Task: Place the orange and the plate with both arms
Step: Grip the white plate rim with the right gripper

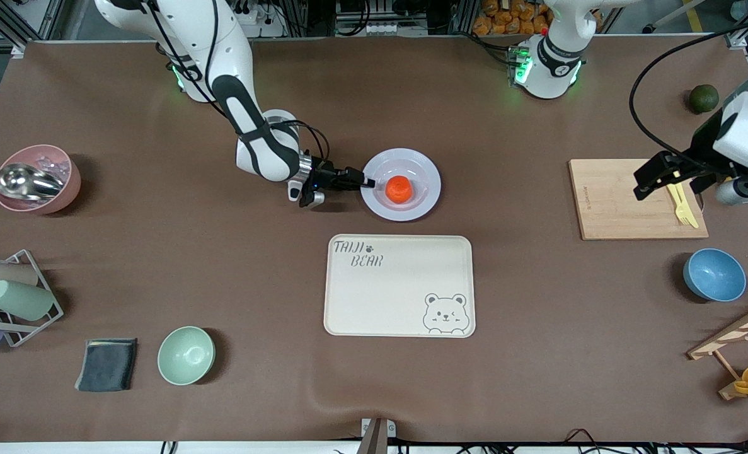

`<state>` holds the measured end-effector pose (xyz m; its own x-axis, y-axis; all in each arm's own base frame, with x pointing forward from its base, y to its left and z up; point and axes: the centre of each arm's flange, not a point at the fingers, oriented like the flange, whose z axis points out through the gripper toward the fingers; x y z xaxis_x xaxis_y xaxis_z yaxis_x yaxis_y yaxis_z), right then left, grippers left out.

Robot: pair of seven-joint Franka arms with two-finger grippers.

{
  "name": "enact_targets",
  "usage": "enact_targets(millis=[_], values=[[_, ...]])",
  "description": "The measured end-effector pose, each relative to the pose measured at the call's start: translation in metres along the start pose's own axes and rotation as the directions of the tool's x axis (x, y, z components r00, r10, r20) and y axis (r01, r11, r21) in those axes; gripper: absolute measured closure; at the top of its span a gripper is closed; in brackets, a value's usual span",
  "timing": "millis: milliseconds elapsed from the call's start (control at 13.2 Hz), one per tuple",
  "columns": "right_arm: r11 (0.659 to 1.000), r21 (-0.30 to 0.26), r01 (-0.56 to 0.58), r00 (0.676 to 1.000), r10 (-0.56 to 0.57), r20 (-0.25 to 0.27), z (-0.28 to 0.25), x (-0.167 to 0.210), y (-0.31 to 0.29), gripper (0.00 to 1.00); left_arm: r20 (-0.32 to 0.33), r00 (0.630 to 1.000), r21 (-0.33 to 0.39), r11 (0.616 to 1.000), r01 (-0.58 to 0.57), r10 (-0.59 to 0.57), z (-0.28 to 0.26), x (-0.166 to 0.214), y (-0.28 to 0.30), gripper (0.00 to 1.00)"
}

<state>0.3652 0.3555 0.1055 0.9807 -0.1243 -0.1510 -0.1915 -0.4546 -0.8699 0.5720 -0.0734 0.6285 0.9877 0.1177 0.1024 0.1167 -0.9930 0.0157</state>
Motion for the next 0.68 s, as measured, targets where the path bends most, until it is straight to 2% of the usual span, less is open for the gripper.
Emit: enact_targets(millis=[151,227,681], values=[[1.0,0.008,0.003,1.0,-0.003,0.002,0.002,0.0,-0.002,0.86,-0.004,1.0,0.0,1.0,-0.004,0.004,-0.004,-0.003,0.002,0.0],[1.0,0.016,0.007,1.0,-0.007,0.002,0.003,0.001,-0.005,0.91,-0.007,1.0,0.0,1.0,-0.004,0.004,-0.006,-0.004,0.002,0.0],[1.0,0.021,0.014,1.0,-0.014,-0.007,0.004,0.006,-0.01,0.91,-0.016,1.0,0.003,1.0,0.008,-0.008,-0.017,-0.008,-0.005,0.0]])
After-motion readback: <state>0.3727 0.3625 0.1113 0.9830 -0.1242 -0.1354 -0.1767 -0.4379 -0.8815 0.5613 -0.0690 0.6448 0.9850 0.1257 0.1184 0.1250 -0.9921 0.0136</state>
